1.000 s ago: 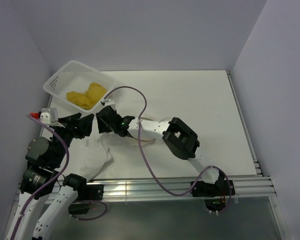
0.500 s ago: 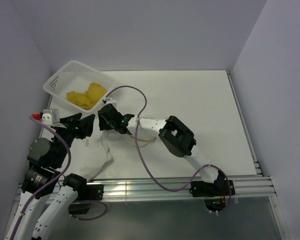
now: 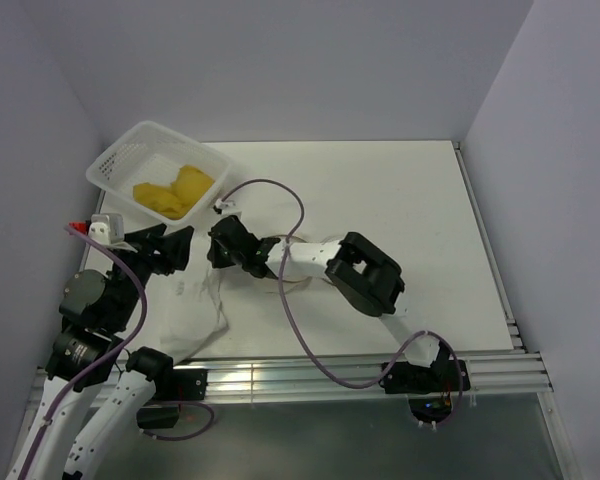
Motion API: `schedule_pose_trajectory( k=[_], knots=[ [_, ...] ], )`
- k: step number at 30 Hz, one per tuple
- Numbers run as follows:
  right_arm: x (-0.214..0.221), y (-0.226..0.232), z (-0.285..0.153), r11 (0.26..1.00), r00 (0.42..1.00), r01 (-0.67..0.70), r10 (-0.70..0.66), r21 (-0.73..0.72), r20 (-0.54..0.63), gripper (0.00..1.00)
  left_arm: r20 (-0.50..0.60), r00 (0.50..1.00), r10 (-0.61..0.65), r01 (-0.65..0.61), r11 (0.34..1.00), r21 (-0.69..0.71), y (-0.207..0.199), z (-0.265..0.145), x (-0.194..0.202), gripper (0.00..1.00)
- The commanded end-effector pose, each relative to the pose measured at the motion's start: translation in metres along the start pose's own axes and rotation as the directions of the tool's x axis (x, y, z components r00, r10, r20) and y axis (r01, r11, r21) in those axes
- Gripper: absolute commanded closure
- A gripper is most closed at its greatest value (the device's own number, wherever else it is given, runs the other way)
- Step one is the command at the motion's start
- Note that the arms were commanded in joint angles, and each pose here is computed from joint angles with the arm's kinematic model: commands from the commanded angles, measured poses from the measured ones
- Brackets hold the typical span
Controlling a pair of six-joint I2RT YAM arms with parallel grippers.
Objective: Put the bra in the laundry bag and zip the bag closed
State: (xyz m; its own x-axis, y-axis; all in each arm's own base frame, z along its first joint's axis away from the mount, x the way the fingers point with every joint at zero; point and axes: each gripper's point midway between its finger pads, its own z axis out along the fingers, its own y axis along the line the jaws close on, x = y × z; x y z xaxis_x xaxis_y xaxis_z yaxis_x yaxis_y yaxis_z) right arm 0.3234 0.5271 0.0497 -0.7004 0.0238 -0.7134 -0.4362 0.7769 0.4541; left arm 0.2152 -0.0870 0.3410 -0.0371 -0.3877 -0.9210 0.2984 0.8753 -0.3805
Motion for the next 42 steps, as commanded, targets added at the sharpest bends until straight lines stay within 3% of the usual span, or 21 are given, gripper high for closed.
schedule_pose_trajectory(
  k=[1,6,12,19,30,42],
  knots=[
    [-0.101,0.072,-0.073,0.975,0.965,0.019,0.039,-0.220,0.258,1.00,0.026,1.000,0.003,-0.004,0.999,0.051,-0.011,0.004,-0.009,0.27],
    [-0.155,0.096,-0.163,0.953,0.912,0.104,0.024,-0.286,0.409,1.00,-0.032,0.999,-0.019,0.027,0.965,0.260,-0.057,0.001,-0.021,0.25],
    [-0.192,0.100,-0.239,0.907,0.819,0.346,-0.168,-0.239,0.549,1.00,-0.062,0.996,-0.059,0.082,0.874,0.478,-0.107,-0.015,-0.044,0.12],
    [-0.244,0.085,-0.320,0.900,0.706,0.403,-0.187,-0.169,0.683,1.00,-0.121,0.992,-0.015,0.088,0.777,0.623,-0.140,-0.030,-0.053,0.09],
    [-0.286,0.091,-0.416,0.878,0.646,0.380,-0.028,-0.290,0.763,1.00,-0.128,0.991,0.026,0.055,0.806,0.589,-0.124,-0.024,-0.028,0.04],
    [-0.296,0.105,-0.446,0.845,0.619,0.398,0.041,-0.358,0.785,1.00,-0.165,0.985,0.043,0.037,0.890,0.455,-0.092,0.009,0.002,0.01]
  ],
)
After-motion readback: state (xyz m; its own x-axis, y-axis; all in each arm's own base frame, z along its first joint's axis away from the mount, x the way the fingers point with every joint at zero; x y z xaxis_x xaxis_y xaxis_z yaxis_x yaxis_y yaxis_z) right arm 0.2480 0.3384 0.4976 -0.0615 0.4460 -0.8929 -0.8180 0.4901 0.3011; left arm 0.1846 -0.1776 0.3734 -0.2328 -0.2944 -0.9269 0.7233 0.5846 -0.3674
